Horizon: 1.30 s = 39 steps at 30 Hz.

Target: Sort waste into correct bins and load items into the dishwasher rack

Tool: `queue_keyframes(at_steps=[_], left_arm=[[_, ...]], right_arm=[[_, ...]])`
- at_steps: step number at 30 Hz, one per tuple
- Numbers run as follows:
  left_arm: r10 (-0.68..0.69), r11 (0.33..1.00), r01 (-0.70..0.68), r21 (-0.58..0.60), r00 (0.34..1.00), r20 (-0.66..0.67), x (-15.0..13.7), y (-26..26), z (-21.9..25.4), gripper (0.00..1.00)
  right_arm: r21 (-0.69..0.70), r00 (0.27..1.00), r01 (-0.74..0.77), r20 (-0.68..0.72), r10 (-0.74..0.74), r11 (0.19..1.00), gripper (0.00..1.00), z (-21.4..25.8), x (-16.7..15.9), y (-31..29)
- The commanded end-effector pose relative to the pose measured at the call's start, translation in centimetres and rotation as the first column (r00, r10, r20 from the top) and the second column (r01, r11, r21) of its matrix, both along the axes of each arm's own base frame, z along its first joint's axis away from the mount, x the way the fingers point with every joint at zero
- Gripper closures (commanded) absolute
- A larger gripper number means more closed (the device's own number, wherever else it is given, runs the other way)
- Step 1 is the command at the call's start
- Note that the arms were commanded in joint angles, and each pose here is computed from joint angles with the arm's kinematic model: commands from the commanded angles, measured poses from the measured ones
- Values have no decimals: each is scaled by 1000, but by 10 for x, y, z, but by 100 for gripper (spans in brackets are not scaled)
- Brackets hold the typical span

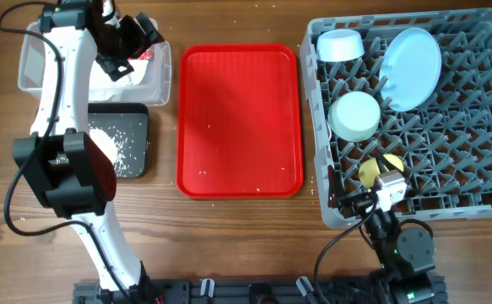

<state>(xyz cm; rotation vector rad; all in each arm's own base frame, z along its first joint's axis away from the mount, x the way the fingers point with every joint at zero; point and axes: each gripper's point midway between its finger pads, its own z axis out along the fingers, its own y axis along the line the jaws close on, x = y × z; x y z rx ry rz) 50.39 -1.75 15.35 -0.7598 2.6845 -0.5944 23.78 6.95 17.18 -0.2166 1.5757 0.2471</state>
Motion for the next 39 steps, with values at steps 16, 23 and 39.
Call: queue_keyframes(at_steps=[16, 23, 39], left_arm=[[-452, 838, 206, 506, 781, 430, -44, 16, 176, 0], [-433, 833, -80, 548, 524, 734, -199, 11, 115, 0], [-325, 878, -213, 430, 396, 859, -259, 13, 9, 0]], right_arm=[[11, 1000, -17, 14, 17, 1000, 0, 4, -2, 2], [11, 1000, -17, 14, 17, 1000, 0, 4, -2, 2], [10, 1000, -17, 14, 17, 1000, 0, 4, -2, 2]])
